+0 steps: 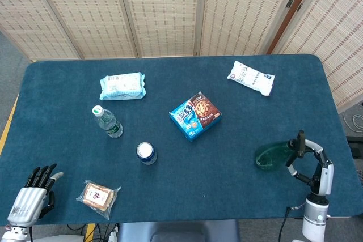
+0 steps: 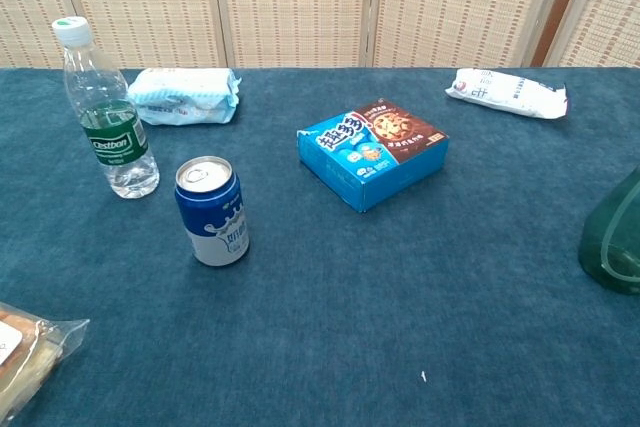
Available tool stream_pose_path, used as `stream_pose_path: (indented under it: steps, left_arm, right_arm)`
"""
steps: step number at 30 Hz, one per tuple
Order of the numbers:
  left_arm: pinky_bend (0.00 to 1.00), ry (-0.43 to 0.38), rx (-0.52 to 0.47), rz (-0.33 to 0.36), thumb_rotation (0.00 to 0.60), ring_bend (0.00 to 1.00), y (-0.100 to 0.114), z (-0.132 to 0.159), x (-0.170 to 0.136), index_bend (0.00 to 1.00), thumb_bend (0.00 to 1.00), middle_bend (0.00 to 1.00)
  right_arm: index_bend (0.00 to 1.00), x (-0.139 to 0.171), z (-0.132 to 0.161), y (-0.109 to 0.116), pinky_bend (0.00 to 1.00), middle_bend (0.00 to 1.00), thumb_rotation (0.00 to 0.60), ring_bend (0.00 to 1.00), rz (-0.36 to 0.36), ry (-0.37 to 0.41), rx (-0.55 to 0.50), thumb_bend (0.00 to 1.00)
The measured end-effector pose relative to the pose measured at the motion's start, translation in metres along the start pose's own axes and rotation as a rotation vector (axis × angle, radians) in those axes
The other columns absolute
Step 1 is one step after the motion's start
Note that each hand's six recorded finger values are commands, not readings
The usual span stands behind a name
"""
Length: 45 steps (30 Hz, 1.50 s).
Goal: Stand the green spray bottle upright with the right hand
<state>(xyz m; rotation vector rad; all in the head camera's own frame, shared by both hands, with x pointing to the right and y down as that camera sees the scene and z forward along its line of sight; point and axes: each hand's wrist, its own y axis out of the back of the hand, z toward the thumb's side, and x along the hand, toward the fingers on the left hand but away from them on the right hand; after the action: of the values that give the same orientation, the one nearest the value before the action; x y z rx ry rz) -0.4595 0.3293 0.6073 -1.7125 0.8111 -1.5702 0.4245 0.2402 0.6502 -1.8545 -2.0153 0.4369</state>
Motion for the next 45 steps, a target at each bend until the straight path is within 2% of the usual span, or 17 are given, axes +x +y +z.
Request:
stream_pose_path:
  steps: [6, 12, 18, 22, 31, 45]
  left_arm:
    - [0.0, -0.013, 0.008, 0.005, 0.6, 0.07, 0.003, 0.004, 0.003, 0.18, 0.74, 0.07]
    - [0.0, -0.033, 0.023, 0.009, 0.6, 0.07, 0.007, 0.011, 0.005, 0.18, 0.74, 0.07]
    - [0.0, -0.037, 0.032, 0.018, 0.6, 0.07, 0.015, 0.014, 0.008, 0.18, 0.74, 0.07]
    - [0.0, -0.033, 0.034, 0.019, 0.6, 0.07, 0.02, 0.013, 0.013, 0.18, 0.74, 0.07]
    - [0.0, -0.016, 0.023, 0.003, 0.6, 0.07, 0.028, 0.008, 0.037, 0.18, 0.74, 0.07]
    - [0.0, 0.019, -0.038, 0.012, 0.6, 0.07, 0.043, 0.002, 0.083, 0.18, 0.74, 0.07]
  right_arm:
    - [0.33, 0.001, -0.001, 0.009, 0.51, 0.44, 0.6, 0.38, 0.009, -0.006, 0.031, 0.1]
    - [0.33, 0.001, 0.0, 0.023, 0.51, 0.44, 0.6, 0.38, 0.027, -0.005, 0.118, 0.1]
    - [0.33, 0.0, 0.0, 0.045, 0.5, 0.43, 0.6, 0.37, 0.078, -0.005, 0.267, 0.1]
    - [0.33, 0.001, -0.002, 0.06, 0.47, 0.41, 0.6, 0.36, 0.138, -0.019, 0.389, 0.11]
    - [0.32, 0.001, -0.006, 0.103, 0.35, 0.34, 0.6, 0.29, 0.275, -0.068, 0.695, 0.11]
    - [0.31, -0.006, 0.0, 0.154, 0.31, 0.31, 0.6, 0.25, 0.382, -0.175, 0.927, 0.11]
